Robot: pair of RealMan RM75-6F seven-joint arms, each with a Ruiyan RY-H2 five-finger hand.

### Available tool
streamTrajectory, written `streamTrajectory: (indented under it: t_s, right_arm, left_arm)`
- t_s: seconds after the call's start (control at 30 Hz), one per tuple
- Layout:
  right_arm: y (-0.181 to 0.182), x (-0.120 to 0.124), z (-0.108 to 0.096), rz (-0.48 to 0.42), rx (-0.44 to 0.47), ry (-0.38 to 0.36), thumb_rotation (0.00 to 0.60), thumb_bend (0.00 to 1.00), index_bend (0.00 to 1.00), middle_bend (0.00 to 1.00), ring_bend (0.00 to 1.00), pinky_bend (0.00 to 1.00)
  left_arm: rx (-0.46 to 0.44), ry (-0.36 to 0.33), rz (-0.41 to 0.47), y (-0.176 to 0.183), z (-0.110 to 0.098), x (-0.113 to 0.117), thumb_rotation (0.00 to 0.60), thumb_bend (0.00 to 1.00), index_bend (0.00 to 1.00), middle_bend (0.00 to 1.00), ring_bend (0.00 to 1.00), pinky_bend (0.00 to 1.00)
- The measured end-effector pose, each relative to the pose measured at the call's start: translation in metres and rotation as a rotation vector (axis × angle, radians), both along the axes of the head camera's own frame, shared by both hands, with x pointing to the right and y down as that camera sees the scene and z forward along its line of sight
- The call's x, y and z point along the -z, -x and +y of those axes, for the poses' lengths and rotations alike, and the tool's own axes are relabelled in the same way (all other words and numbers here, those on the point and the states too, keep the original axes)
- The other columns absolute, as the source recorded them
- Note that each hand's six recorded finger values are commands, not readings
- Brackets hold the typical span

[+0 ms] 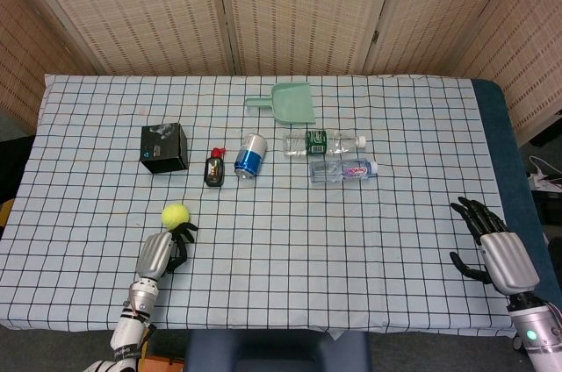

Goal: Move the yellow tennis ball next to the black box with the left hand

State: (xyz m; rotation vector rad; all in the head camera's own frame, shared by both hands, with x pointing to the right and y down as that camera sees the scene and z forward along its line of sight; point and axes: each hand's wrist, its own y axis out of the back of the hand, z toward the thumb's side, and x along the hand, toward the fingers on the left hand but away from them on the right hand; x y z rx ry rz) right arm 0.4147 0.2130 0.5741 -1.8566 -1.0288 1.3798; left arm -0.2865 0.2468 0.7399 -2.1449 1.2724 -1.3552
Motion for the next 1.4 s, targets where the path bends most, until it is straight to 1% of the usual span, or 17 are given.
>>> streamTrajectory:
  t_s: [0.2, 0.43, 0.6, 0.8, 1.1, 1.27, 1.4]
  right_arm:
    - [0.0, 0.0, 0.0, -0.002, 0.0, -0.001, 0.6, 0.27, 0.1, 0.03, 0.0, 0.14]
    - [0.0, 0.0, 0.0, -0.002, 0.0, 0.0, 0.6, 0.27, 0.1, 0.03, 0.0, 0.14]
    - [0.001, 0.0, 0.001, -0.002, 0.003, 0.0, 0.6, 0.27, 0.1, 0.03, 0.0, 0.14]
    - [0.001, 0.0, 0.001, 0.002, 0.004, 0.003, 0.6, 0.27, 0.1, 0.03, 0.0, 0.14]
    - [0.0, 0.0, 0.0, 0.003, 0.002, 0.003, 0.6, 0.26, 0.1, 0.03, 0.0, 0.14]
    - [0.001, -0.001, 0.001, 0.004, 0.004, 0.007, 0.6, 0.27, 0.1, 0.03, 0.0, 0.14]
    - [0.0, -0.002, 0.001, 0.006, 0.004, 0.009, 0.6, 0.27, 0.1, 0.03, 0.0, 0.14]
  left_arm:
    - [-0.047, -0.023, -0.052, 0.001, -0.005, -0.005, 0.6, 0.87, 0.34, 0.44, 0.48, 0.78]
    - [-0.125, -0.079, -0.141, 0.007, -0.011, -0.002, 0.6, 0.86, 0.38, 0.45, 0.48, 0.78]
    - [-0.189, -0.129, -0.213, 0.012, -0.021, 0.003, 0.6, 0.86, 0.39, 0.46, 0.48, 0.78]
    - [-0.221, -0.136, -0.241, 0.012, -0.024, 0.0, 0.6, 0.86, 0.39, 0.46, 0.48, 0.78]
    - [-0.297, -0.17, -0.319, 0.015, -0.033, -0.008, 0.6, 0.87, 0.4, 0.47, 0.48, 0.77]
    - [-0.343, -0.201, -0.387, 0.018, -0.043, -0.011, 0.6, 0.87, 0.41, 0.48, 0.48, 0.76]
    - [-0.353, -0.203, -0.395, 0.015, -0.048, -0.013, 0.6, 0.86, 0.41, 0.48, 0.48, 0.76]
